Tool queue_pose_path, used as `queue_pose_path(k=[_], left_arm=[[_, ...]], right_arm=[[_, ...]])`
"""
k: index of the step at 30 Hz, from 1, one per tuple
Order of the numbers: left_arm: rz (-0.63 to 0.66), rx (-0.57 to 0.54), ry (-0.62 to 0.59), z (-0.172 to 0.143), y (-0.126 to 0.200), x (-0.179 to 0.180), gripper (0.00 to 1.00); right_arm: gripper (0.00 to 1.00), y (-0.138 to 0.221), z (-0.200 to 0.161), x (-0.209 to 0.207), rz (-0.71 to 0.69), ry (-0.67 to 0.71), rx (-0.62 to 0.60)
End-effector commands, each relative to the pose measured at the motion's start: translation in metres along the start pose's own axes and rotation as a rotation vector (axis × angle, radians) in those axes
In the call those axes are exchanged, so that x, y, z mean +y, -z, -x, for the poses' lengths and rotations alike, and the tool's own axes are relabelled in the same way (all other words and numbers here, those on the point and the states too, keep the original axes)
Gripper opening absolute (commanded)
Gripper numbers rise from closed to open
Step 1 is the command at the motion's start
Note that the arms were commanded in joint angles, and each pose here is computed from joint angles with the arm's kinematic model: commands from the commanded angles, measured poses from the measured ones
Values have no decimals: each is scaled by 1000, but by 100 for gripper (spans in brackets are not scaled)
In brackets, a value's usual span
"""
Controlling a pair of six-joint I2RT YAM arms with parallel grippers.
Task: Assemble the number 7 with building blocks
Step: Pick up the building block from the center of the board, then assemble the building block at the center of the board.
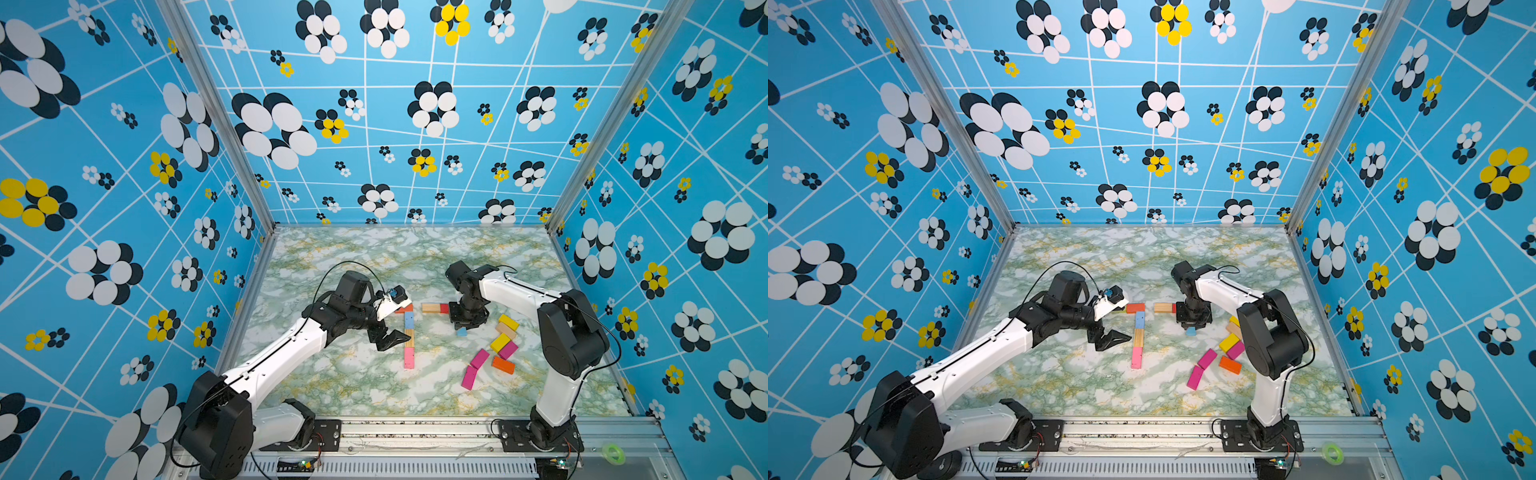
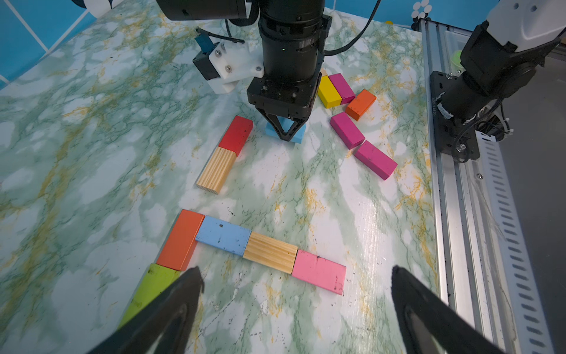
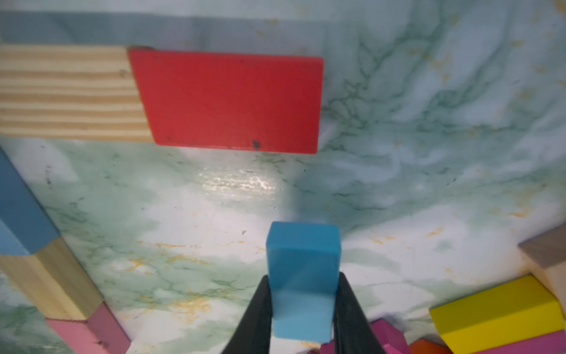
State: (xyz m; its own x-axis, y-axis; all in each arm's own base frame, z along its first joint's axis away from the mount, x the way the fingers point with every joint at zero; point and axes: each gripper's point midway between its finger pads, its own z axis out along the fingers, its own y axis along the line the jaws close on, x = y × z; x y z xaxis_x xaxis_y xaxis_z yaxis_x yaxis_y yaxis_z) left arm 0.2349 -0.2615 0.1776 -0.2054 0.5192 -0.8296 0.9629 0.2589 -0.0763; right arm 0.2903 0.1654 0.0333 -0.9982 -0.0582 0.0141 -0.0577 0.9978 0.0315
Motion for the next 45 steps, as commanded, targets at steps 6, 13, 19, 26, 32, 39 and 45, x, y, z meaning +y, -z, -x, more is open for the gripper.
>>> queue_pose_path(k=[6,13,19,26,32,39,45], left_arm=[[-5,25,-11,-5,-3,0,99],[-7,30,-8,-7,-4,1,99],[-6,28,-10,-6,-4,1,99],[-8,26,-13,-6,-3,0,99],[-10,24,-12,-5,-3,0,99],[-11,22,-15,-4,-2,-1,99],[-14,20,-19,-4,-2,-2,99]], right_arm=[[23,-16,-3,-4,-38,67,55],[22,-24,3,-3,-49,73,58],[23,-25,8,1,-43,74,55],[22,-28,7,0,-44,61,61],[22,-30,7,0,-40,50,55],[22,-30,9,-1,-37,45,51],[22,-33,9,-1,-26,39,50]])
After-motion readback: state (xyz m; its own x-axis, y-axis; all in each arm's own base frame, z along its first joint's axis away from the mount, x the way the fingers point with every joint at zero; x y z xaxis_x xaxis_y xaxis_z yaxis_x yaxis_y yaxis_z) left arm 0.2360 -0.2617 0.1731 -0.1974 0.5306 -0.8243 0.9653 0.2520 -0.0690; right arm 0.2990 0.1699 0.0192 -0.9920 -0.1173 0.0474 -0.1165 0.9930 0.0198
